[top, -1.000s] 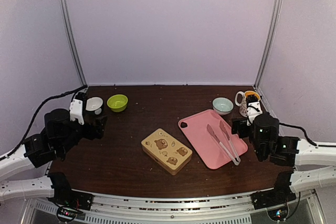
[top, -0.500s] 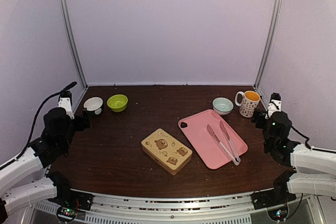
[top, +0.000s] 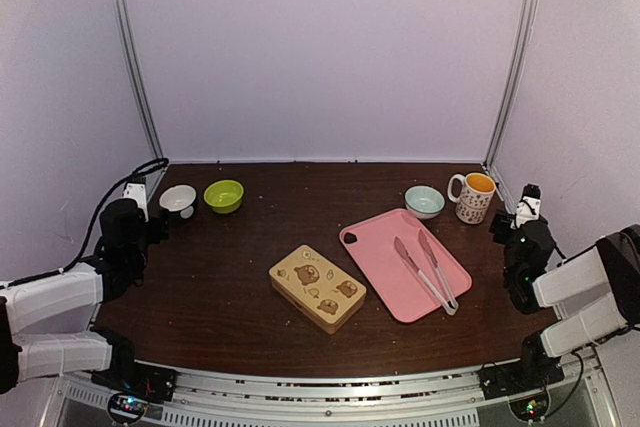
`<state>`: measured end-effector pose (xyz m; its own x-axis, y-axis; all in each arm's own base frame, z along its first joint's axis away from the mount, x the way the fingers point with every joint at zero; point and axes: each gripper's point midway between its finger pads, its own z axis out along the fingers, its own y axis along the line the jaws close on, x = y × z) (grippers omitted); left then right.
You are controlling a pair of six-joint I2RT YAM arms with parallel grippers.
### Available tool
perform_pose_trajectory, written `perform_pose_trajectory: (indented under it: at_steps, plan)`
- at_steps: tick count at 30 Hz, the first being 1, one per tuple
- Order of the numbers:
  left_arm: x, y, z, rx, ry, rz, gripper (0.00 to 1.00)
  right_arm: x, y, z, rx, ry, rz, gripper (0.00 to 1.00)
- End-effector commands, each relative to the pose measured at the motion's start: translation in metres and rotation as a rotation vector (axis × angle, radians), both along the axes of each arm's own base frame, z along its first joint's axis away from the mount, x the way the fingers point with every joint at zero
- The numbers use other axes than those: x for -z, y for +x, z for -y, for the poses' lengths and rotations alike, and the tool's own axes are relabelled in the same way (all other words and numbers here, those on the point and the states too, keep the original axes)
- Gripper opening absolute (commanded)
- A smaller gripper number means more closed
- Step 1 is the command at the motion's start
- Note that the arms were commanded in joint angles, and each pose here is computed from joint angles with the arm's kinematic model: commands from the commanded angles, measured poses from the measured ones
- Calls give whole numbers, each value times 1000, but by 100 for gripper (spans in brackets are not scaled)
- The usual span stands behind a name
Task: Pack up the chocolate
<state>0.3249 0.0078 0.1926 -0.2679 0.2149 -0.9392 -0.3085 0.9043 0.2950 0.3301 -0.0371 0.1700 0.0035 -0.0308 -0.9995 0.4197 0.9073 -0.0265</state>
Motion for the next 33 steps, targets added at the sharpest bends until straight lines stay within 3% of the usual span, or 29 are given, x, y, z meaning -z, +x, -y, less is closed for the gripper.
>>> perform_pose_trajectory:
  at_steps: [1, 3, 4, 13, 19, 25, 33]
  plan:
    - [2, 8, -17, -29, -41, 67, 98, -13, 20, -16, -157, 30, 68, 81]
    - [13, 12, -19, -43, -11, 45, 98, -5, 32, -32, -253, 8, -17, 98]
    - [16, 13, -20, -49, -2, 47, 98, -7, 34, -32, -266, 7, -2, 100]
    - [8, 15, -19, 16, 63, 157, 98, -4, 35, -31, -269, 8, -18, 100]
    - [4, 21, -22, 61, 38, 198, 98, -5, 35, -24, -224, 27, -17, 100]
    - [20, 38, -11, 207, 3, 235, 98, -5, 36, -24, -225, 27, -17, 100]
    - [34, 56, -13, 247, -53, 127, 98, -5, 36, -24, -225, 27, -17, 100]
